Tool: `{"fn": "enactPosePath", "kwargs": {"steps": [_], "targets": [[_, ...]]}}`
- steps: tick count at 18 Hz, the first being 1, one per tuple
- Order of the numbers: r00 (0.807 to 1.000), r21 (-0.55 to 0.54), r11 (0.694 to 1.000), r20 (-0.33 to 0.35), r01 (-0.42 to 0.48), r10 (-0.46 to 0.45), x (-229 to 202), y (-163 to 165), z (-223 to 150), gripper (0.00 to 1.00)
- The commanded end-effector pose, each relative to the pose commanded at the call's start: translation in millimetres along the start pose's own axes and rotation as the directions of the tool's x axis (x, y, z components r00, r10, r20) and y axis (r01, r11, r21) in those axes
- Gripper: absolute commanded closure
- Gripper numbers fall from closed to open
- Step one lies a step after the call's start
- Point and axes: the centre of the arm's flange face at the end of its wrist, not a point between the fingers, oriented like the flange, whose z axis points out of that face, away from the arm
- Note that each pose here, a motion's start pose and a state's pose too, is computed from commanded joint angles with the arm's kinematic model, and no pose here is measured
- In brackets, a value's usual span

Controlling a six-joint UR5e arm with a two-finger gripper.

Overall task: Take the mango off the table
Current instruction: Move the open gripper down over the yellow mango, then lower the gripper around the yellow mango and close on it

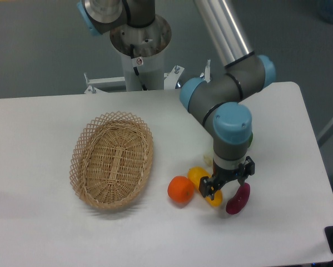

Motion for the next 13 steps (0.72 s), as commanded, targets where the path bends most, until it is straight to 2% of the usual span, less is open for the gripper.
{"fn": "enactPosePath", "kwargs": {"steps": [7,13], "targets": [[1.000,0.004,1.000,0.008,-0.007,0.007,10,17,16,0.00],[1.000,-0.004,1.000,0.023,-0.017,0.017,14,20,22,0.00]]}}
